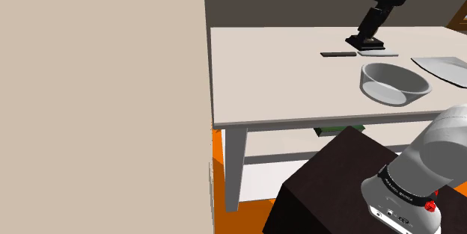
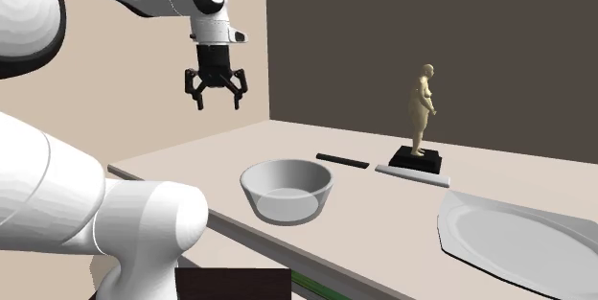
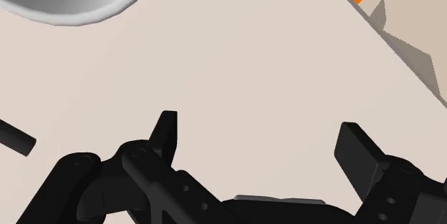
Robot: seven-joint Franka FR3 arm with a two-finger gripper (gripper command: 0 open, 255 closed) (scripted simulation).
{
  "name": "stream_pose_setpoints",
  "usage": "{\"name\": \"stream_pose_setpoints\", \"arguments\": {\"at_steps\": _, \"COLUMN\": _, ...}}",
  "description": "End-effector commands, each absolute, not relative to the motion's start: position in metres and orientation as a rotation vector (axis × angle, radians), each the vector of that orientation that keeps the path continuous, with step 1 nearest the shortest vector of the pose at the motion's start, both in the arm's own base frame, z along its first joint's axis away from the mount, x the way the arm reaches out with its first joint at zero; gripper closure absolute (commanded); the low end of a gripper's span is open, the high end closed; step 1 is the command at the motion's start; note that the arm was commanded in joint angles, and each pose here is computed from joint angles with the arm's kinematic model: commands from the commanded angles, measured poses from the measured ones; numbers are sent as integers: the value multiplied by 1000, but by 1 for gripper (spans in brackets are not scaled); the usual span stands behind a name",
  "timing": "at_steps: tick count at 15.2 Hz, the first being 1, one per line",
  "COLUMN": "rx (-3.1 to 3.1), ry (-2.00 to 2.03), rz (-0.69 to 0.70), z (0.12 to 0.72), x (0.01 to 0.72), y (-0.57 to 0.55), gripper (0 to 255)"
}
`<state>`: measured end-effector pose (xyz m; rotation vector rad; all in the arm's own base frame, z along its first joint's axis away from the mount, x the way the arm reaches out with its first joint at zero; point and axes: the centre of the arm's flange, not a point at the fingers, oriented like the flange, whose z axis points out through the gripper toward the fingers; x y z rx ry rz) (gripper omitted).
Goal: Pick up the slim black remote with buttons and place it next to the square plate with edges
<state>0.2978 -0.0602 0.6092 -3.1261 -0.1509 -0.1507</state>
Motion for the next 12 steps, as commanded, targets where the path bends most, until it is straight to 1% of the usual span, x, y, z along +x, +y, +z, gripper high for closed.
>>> {"name": "stream_pose_setpoints", "arguments": {"at_steps": 1, "rx": -3119, "ry": -234, "rz": -138, "z": 600, "x": 303, "y": -87, "gripper": 0}}
{"name": "stream_pose_setpoints", "arguments": {"at_steps": 12, "rx": -3045, "ry": -637, "rz": -69, "z": 549, "x": 339, "y": -223, "gripper": 0}}
